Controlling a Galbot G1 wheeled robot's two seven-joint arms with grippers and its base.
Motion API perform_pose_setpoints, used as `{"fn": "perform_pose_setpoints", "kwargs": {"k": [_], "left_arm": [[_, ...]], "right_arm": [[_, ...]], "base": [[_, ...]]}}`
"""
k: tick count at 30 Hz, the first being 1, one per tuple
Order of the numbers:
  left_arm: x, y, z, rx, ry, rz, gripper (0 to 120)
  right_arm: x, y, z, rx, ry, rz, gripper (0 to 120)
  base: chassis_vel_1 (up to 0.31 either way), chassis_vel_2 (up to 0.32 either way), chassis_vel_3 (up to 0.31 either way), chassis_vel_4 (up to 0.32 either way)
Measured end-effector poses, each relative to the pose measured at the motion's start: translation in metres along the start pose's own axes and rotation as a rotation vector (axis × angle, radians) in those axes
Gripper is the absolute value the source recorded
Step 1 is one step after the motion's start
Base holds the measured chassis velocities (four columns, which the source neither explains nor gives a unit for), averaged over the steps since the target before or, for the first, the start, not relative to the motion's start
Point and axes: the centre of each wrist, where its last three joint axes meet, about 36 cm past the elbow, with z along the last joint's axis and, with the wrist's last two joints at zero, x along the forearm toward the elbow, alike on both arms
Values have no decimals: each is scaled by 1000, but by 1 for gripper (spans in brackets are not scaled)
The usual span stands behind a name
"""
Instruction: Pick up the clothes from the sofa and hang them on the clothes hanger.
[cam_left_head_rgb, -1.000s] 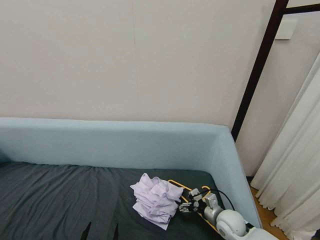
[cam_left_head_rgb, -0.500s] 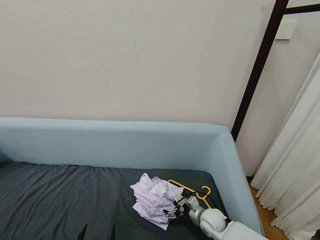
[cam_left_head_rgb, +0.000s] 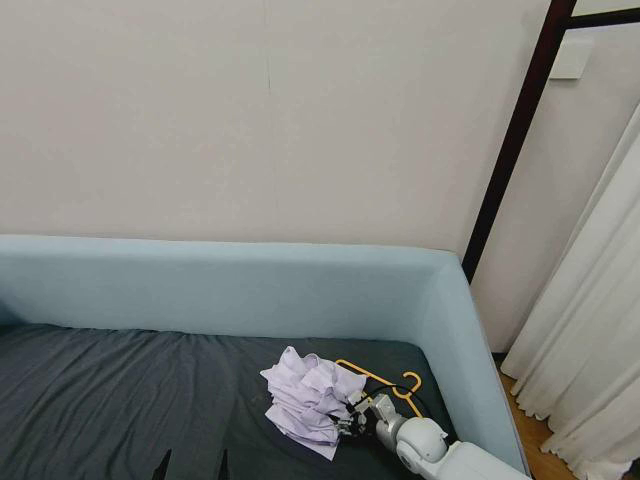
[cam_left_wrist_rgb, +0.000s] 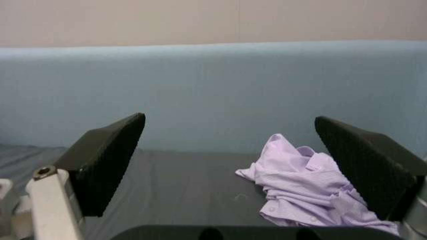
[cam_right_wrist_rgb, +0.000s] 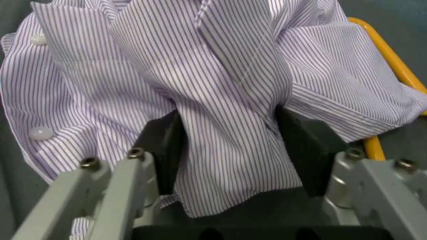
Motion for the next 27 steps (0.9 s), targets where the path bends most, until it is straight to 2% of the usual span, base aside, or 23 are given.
{"fn": "perform_pose_setpoints", "kwargs": {"k": [3,4,6,8,11,12,15,27], "left_arm": [[1,0,0,2,-2,0,100],[1,0,0,2,-2,0,100],[3,0,1,2,2,0,100],[4,0,2,2,2,-1,100],[4,-1,4,0,0,2,100],[4,-1,4,0,0,2,100],[2,-3,5,-1,-5,9,100],[0,-6,6,5,-13,10,100]], "right_arm": [[2,1,-3,-12,-10,6,39],[2,1,-3,-12,-10,6,39],[5,1,-4,-15,-16,5,28],[7,1,-5,-14,-18,4,25],[11,1,-4,-12,-20,2,10],[11,1,-4,-12,-20,2,10],[13,1,-5,-18,-22,4,0],[42,-5,-33,-41,-91,29,0]], "base": [[0,0,0,0],[0,0,0,0],[0,0,0,0],[0,0,0,0],[0,0,0,0],[0,0,0,0],[0,0,0,0],[0,0,0,0]]}}
